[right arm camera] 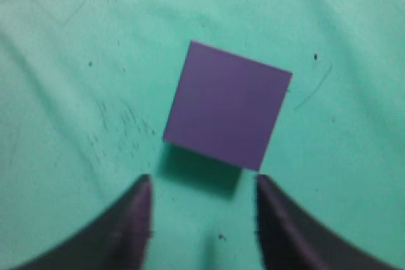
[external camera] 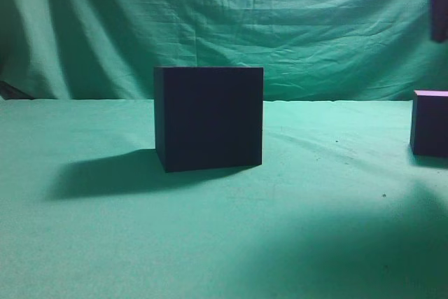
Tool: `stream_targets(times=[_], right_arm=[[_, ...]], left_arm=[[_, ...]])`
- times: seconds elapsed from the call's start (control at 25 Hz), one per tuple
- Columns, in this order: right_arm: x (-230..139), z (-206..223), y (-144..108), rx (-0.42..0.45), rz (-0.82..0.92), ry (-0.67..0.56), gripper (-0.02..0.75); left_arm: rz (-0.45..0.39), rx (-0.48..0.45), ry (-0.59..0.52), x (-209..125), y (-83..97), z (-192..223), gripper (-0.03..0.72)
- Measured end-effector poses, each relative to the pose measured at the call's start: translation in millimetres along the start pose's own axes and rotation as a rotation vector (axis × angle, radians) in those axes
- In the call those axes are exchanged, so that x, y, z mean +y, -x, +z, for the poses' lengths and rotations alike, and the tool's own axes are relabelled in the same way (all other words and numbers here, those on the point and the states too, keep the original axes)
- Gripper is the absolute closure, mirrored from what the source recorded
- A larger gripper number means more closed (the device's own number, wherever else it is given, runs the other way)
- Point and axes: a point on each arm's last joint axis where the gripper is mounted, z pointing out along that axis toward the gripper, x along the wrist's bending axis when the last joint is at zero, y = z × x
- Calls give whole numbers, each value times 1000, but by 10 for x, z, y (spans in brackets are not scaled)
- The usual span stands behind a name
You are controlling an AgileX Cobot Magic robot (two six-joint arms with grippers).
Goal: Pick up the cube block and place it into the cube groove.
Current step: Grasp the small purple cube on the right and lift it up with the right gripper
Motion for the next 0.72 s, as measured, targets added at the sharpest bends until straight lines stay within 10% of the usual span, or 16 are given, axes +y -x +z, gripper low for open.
stream_targets(times=[0.24,0.72], right_arm=[[138,236,-39,-13,90,25,123],[285,681,64,-66,194,0,174]], left_arm=[[0,0,0,0,0,0,688],[0,0,0,0,0,0,688]])
